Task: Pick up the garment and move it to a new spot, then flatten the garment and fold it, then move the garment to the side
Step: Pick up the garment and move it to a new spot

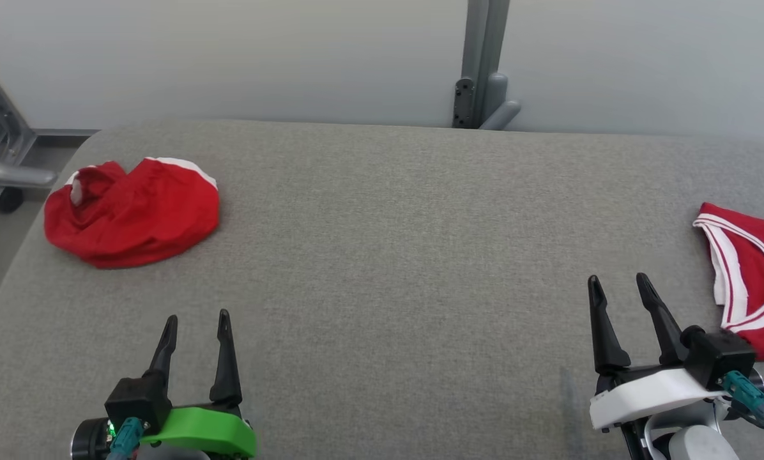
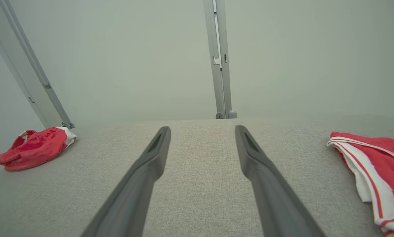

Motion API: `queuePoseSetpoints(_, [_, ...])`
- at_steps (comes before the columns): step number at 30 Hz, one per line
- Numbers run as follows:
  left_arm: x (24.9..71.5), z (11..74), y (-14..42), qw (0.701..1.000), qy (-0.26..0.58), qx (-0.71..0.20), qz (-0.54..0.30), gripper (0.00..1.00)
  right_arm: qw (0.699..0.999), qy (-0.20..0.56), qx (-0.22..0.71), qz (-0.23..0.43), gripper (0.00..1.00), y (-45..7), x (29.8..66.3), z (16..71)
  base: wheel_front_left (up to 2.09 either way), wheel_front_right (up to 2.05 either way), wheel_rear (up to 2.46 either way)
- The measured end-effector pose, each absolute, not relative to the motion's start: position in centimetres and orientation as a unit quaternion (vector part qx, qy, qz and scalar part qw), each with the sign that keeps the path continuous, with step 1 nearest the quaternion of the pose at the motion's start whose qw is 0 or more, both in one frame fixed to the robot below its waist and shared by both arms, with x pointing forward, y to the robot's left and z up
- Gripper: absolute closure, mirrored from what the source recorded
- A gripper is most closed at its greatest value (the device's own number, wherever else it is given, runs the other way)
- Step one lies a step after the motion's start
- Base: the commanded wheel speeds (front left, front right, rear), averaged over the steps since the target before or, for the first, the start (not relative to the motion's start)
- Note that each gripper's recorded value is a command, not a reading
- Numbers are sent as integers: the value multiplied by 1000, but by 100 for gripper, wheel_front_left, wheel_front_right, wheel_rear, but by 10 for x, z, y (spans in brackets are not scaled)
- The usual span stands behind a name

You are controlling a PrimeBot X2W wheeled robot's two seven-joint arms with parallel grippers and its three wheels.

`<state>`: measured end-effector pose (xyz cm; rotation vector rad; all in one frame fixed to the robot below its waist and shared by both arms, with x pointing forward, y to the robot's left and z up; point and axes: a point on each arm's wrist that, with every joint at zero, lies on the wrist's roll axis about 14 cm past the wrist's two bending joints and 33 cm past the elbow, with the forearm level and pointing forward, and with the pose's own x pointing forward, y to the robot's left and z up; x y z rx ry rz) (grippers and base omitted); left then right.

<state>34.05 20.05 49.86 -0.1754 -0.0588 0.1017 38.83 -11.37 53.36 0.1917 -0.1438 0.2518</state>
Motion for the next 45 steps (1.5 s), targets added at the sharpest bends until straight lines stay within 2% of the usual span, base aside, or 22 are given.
queuePoseSetpoints(8, [310, 499, 243, 988, -36, -86, 123, 0, 974, -65, 100, 193, 0, -64, 399, 534, 0, 0, 0])
queuePoseSetpoints(20, [237, 492, 304, 964, -39, -81, 249, 0, 941, -50, 111, 315, 0, 27, 398, 534, 0, 0, 0])
queuePoseSetpoints(26, [220, 492, 311, 959, -42, -81, 269, 0, 932, -47, 110, 341, 0, 47, 393, 535, 0, 0, 0])
queuePoseSetpoints(35, [228, 497, 309, 964, -44, -70, 251, 0, 937, -51, 105, 328, 0, 37, 396, 534, 0, 0, 0])
queuePoseSetpoints(45, [304, 580, 341, 976, -105, 45, 186, 0, 946, -72, 94, 302, 0, 20, 423, 542, 0, 0, 0])
